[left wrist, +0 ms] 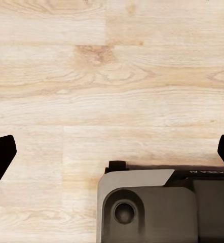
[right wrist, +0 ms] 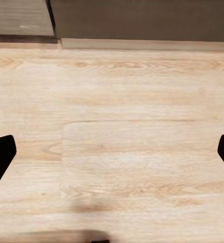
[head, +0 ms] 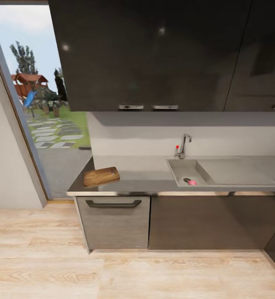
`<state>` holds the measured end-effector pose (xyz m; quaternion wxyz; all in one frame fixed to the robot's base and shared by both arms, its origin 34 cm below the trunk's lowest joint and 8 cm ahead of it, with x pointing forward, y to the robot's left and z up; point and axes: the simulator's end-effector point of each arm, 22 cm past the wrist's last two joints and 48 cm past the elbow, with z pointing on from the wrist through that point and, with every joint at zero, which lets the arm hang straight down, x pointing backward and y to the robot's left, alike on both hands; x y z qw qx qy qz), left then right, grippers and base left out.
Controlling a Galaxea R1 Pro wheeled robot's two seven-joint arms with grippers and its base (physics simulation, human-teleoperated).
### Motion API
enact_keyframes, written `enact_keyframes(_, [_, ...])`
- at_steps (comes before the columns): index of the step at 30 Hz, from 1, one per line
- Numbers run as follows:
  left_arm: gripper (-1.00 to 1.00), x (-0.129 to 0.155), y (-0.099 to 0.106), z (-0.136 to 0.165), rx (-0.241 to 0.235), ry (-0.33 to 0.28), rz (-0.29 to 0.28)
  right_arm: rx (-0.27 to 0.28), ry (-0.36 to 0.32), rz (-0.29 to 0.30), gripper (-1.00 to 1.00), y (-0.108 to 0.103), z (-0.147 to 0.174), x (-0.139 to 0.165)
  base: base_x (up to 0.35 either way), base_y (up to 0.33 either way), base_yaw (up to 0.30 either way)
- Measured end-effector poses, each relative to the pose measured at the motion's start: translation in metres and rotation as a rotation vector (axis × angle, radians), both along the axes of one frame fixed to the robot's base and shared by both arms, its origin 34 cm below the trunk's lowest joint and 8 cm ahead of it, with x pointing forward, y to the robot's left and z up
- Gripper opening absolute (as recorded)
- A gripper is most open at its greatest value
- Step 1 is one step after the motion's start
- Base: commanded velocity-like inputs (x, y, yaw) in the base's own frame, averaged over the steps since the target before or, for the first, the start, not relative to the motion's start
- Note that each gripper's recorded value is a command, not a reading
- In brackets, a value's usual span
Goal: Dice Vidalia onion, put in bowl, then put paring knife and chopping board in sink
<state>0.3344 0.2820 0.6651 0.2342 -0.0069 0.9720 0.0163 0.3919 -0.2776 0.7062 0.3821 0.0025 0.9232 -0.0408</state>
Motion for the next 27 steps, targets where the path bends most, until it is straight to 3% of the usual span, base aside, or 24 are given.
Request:
enact_keyframes(18, [1.00,0.0000,0.0008,0.0000,0.002,0.000,-0.002,0.000,0.002,0.000,1.00,0.0000,-0.0004,-0.0006,0.072,0.304,0.000])
enact_keyframes(27, [1.00,0.0000,0.0007,-0.0001,0.002,0.000,-0.002,-0.001,0.002,-0.001,1.00,-0.0002,-0.0005,-0.0006,0.010,0.112,0.000])
